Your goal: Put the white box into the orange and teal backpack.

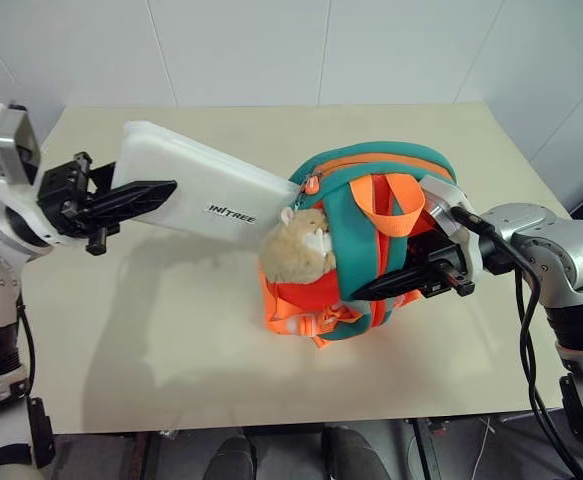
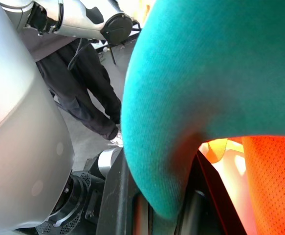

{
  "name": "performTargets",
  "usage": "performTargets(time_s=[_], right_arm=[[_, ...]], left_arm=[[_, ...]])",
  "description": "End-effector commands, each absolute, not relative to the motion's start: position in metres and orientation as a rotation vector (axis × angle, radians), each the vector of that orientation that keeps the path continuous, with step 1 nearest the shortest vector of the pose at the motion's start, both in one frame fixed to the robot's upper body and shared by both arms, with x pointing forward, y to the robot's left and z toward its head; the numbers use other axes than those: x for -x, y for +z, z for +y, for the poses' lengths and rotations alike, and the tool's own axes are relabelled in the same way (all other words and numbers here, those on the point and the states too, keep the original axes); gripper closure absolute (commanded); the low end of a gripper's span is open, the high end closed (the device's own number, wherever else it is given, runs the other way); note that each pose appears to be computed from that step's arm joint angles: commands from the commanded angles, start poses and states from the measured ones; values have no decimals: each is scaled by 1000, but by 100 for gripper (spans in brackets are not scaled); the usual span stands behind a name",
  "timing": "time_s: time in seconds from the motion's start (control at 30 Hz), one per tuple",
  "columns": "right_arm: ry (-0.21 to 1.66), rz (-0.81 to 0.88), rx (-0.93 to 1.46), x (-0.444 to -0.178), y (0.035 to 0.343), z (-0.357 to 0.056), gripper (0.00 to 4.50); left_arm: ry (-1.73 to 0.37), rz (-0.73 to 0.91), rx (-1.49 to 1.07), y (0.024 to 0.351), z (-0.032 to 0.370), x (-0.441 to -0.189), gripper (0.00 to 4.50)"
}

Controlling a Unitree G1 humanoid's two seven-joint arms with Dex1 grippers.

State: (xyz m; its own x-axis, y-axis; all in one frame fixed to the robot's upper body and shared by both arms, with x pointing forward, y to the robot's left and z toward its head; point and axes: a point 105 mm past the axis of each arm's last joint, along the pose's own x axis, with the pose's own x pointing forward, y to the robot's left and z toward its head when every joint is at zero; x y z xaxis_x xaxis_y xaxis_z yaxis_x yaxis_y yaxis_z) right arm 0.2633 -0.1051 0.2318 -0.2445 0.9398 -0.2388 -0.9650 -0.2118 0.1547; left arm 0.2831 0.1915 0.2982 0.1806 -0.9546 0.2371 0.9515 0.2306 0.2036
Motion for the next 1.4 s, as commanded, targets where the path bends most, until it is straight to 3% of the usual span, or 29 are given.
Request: performTargets(time_s=[0.03, 0.27, 0.5, 0.83, 1.4], right_arm=[[1815, 244, 138, -260, 245, -105, 391], [1814, 237, 133, -261, 244, -103, 391], [1822, 230, 129, -261, 243, -99, 391], [1817, 219, 130, -262, 244, -97, 391], [1823, 217, 125, -263, 243, -95, 391]], left_arm=[[-1386, -366, -71, 301, 180, -290, 309], [-1355, -372, -49, 298, 154, -327, 309], [-1418, -332, 21, 288, 111, -346, 309], [-1333, -207, 83, 270, 79, -370, 309], [-1337, 166, -201, 190, 55, -365, 309]])
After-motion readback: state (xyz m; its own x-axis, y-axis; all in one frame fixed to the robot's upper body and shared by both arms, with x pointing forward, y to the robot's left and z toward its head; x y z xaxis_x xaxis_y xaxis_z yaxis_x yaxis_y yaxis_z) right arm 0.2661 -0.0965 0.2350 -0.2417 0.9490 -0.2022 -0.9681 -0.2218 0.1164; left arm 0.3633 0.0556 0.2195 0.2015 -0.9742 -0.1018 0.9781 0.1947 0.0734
